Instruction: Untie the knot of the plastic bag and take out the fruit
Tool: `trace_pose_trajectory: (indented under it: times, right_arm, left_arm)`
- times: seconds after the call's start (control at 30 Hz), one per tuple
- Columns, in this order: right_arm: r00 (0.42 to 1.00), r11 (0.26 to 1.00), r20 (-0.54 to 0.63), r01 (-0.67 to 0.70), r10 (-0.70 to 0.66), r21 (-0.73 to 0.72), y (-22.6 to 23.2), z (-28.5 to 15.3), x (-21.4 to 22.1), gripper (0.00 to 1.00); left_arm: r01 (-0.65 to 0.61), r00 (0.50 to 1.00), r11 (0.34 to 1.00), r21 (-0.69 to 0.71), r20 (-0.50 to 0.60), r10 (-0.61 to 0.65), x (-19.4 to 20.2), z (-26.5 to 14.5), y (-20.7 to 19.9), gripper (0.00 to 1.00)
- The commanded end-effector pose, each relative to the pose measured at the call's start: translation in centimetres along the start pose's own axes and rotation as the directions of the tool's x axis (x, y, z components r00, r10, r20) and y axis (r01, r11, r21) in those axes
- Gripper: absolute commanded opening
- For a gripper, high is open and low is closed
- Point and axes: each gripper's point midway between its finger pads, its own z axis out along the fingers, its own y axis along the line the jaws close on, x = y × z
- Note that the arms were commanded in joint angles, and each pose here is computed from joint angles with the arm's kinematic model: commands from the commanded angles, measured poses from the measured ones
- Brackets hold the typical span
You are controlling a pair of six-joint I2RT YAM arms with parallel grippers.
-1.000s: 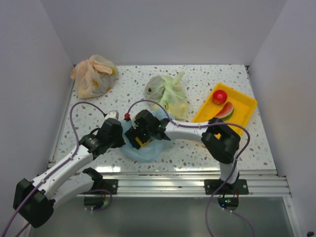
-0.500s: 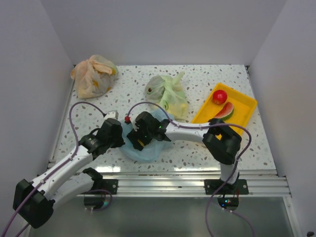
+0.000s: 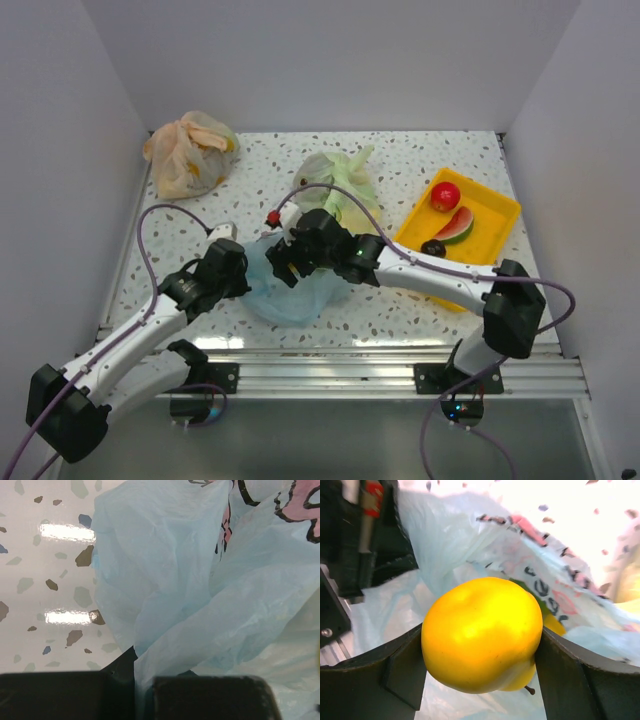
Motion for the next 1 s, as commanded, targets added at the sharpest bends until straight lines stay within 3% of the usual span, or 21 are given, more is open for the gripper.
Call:
trace_pose_trajectory:
  times: [0.0, 0.23, 0.43, 0.5, 0.7, 0.97]
  right_arm:
    - [0.986, 0.995, 0.165, -0.001, -0.015, 0.096, -1.6, -4.3, -5.1, 0.28]
    - [0.956, 0.902, 0.29, -0.151, 0.031, 0.403, -10.3, -11.7, -7.2, 0.3]
    - [0.933, 0.652, 0.309, -0.35, 0.182, 0.673, -21.5, -17.1, -1.0, 0.32]
    - [0.911, 0.562, 0.329, -0.413, 0.249, 0.717, -24.6, -18.4, 1.5, 0.34]
    - [0.844, 0.393, 0.34, -0.504, 0.416, 0.769, -29.8, -18.3, 8.7, 0.4]
    - [0.744, 0.242, 0.386, -0.581, 0.545, 0.777, -35.1, -17.9, 14.3, 0.54]
  left_arm:
    - [-0.012, 0.999, 1.0, 0.005, 0.048, 0.012, -1.7, -0.7, -0.4, 0.0]
    - [-0.014, 0.999, 1.0, 0.012, 0.049, 0.013, -1.7, -0.7, -0.4, 0.0]
    - [-0.019, 0.999, 1.0, 0.024, 0.048, 0.018, -1.6, -0.6, -0.7, 0.0]
    - [-0.016, 0.999, 1.0, 0.026, 0.051, 0.015, -1.7, -0.6, -0.7, 0.0]
    - [-0.022, 0.999, 0.999, 0.031, 0.046, 0.02, -1.6, -0.6, -0.8, 0.0]
    - [-0.028, 0.999, 0.999, 0.04, 0.048, 0.026, -1.6, -0.8, -0.9, 0.0]
